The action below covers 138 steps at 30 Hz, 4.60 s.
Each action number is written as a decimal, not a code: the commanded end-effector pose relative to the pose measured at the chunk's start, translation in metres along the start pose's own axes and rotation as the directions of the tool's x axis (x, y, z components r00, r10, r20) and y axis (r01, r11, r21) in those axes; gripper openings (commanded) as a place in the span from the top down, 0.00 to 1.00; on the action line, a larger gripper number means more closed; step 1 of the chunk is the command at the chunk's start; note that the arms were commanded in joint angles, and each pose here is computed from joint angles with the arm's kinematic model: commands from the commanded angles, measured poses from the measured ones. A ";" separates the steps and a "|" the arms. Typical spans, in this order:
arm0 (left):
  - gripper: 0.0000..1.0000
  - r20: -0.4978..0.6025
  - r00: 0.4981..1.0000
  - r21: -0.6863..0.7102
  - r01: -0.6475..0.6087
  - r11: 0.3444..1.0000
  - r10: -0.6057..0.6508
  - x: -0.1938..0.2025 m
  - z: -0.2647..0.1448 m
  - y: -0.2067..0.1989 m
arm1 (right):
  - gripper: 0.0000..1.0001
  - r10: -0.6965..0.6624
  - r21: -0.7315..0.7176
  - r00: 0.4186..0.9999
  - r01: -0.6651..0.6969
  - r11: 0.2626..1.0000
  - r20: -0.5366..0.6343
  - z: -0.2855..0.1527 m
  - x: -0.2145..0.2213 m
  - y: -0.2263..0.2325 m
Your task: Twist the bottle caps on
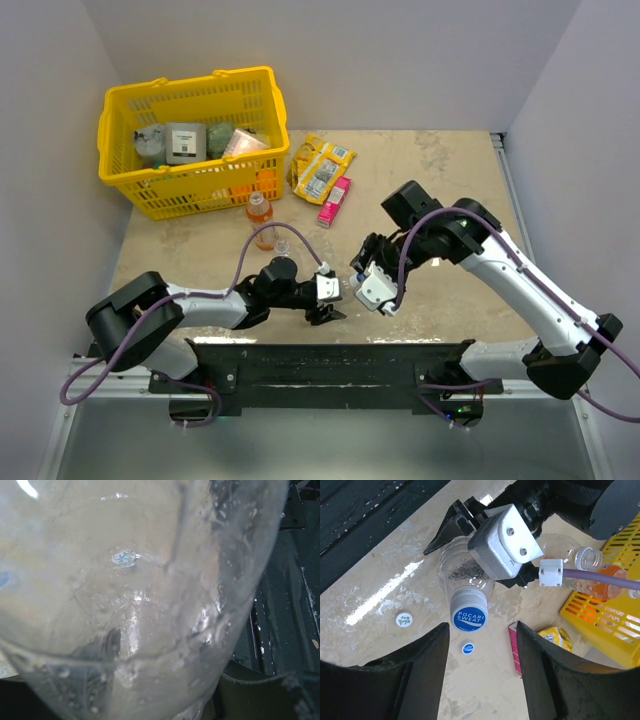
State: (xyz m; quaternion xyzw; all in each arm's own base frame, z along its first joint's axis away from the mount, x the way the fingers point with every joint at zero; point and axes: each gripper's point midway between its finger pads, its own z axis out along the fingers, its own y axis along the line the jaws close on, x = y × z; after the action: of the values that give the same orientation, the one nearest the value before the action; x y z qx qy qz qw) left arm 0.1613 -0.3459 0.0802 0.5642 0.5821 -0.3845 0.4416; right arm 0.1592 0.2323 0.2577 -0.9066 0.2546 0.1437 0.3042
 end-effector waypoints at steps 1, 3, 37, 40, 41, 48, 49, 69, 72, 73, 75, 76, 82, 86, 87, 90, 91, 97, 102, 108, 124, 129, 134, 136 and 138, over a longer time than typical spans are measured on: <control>1.00 0.087 0.993 -0.007 -0.084 0.996 0.084 -0.035 0.001 0.007 | 0.42 -0.036 -0.085 0.998 0.040 0.996 0.043 0.005 -0.010 0.026; 1.00 0.088 0.993 -0.011 -0.083 0.997 0.083 -0.035 0.001 0.007 | 0.43 -0.044 -0.094 0.998 0.048 0.994 0.046 0.006 -0.012 0.029; 1.00 0.139 0.975 -0.522 0.222 0.823 -0.175 -0.038 -0.003 0.081 | 0.89 0.925 -0.276 -0.375 -0.897 -0.346 0.060 0.029 0.009 -0.014; 1.00 0.117 0.973 -0.496 0.230 0.837 -0.198 -0.028 -0.001 0.074 | 0.16 0.958 -0.281 -0.191 -0.951 -0.127 0.212 -0.002 0.009 -0.056; 1.00 0.113 0.973 -0.473 0.230 0.851 -0.200 -0.028 0.001 0.069 | 0.11 0.957 -0.228 -0.124 -0.972 -0.063 0.263 -0.012 0.023 -0.068; 1.00 0.095 0.974 -0.340 0.224 0.913 -0.204 -0.020 0.005 0.040 | 0.01 0.862 0.103 0.356 -0.934 0.343 0.362 -0.081 0.053 -0.095; 1.00 0.105 0.977 -0.317 0.208 0.925 -0.184 -0.023 0.006 0.037 | 0.01 0.814 0.076 0.470 -0.877 0.474 0.342 -0.077 0.042 -0.081; 1.00 0.082 0.995 -0.115 -0.055 0.992 0.064 -0.033 0.012 0.012 | 0.29 0.149 0.068 0.988 -0.151 0.986 0.042 -0.021 0.009 0.019; 1.00 0.078 0.995 -0.115 -0.060 0.992 0.069 -0.035 0.014 0.014 | 0.35 0.148 0.021 0.987 -0.149 0.989 0.059 -0.016 0.005 0.023; 1.00 0.081 0.994 -0.114 -0.061 0.992 0.071 -0.037 0.014 0.014 | 0.38 0.145 0.019 0.987 -0.146 0.989 0.065 -0.016 0.003 0.022; 1.00 0.081 0.994 -0.114 -0.063 0.992 0.072 -0.038 0.016 0.015 | 0.40 0.137 0.006 0.988 -0.138 0.990 0.074 -0.012 0.001 0.022; 1.00 0.074 0.995 -0.113 -0.064 0.992 0.073 -0.037 0.016 0.015 | 0.41 0.130 0.007 0.989 -0.130 0.991 0.076 -0.012 0.000 0.021; 1.00 0.067 0.994 -0.113 -0.076 0.991 0.084 -0.036 0.017 0.016 | 0.48 0.091 -0.028 0.993 -0.090 0.996 0.071 -0.005 -0.004 0.024; 1.00 0.067 0.994 -0.115 -0.074 0.991 0.082 -0.036 0.018 0.017 | 0.55 0.087 -0.051 0.993 -0.083 0.995 0.083 0.001 -0.008 0.028; 1.00 0.066 0.994 -0.116 -0.075 0.990 0.083 -0.036 0.018 0.018 | 0.58 0.095 -0.059 0.992 -0.090 0.994 0.085 0.002 -0.008 0.028; 1.00 0.062 0.994 -0.126 -0.079 0.989 0.087 -0.035 0.018 0.020 | 0.92 0.104 -0.072 0.991 -0.098 0.993 0.082 0.005 -0.008 0.028; 1.00 0.061 0.994 -0.136 -0.078 0.988 0.087 -0.035 0.017 0.022 | 0.97 0.110 -0.078 0.991 -0.103 0.992 0.080 0.006 -0.008 0.029; 1.00 0.089 0.993 -0.282 -0.049 0.958 0.077 -0.042 0.010 0.045 | 1.00 0.450 -0.125 0.893 -0.445 0.887 0.014 0.015 0.003 0.031; 1.00 0.137 0.988 -0.447 0.128 0.885 -0.074 -0.050 0.007 0.073 | 1.00 0.968 -0.190 0.205 -0.966 0.176 -0.145 0.050 0.023 0.023; 1.00 0.151 0.972 -0.493 0.231 0.839 -0.178 -0.051 0.015 0.079 | 1.00 0.972 -0.290 -0.236 -0.930 -0.226 0.000 0.034 0.022 -0.019; 1.00 0.061 0.973 -0.441 0.225 0.869 -0.222 -0.022 0.019 0.062 | 0.66 0.827 -0.411 -0.520 -0.816 -0.407 0.212 -0.031 0.096 -0.063; 1.00 0.106 0.965 -0.320 0.263 0.910 -0.241 -0.036 0.026 0.042 | 0.36 0.890 -0.102 -0.023 -0.994 0.026 0.454 -0.093 0.108 -0.058; 1.00 0.170 0.957 -0.264 0.273 0.925 -0.234 -0.064 0.031 0.044 | 0.17 0.816 -0.023 0.056 -0.996 0.084 0.575 -0.093 0.088 -0.056; 1.00 0.192 0.953 -0.241 0.277 0.930 -0.234 -0.076 0.033 0.046 | 0.14 0.769 0.038 0.122 -0.991 0.126 0.627 -0.097 0.079 -0.058; 1.00 0.206 0.950 -0.208 0.278 0.938 -0.236 -0.086 0.035 0.048 | 0.13 0.757 0.059 0.154 -0.987 0.151 0.635 -0.095 0.065 -0.057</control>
State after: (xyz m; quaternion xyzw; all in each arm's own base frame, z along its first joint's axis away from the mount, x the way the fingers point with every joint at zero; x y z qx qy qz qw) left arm 0.2016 -0.3781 0.0948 0.4029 0.7047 -0.3513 0.4666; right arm 0.2516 0.1753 0.3138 -0.3635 0.7415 0.4466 0.3443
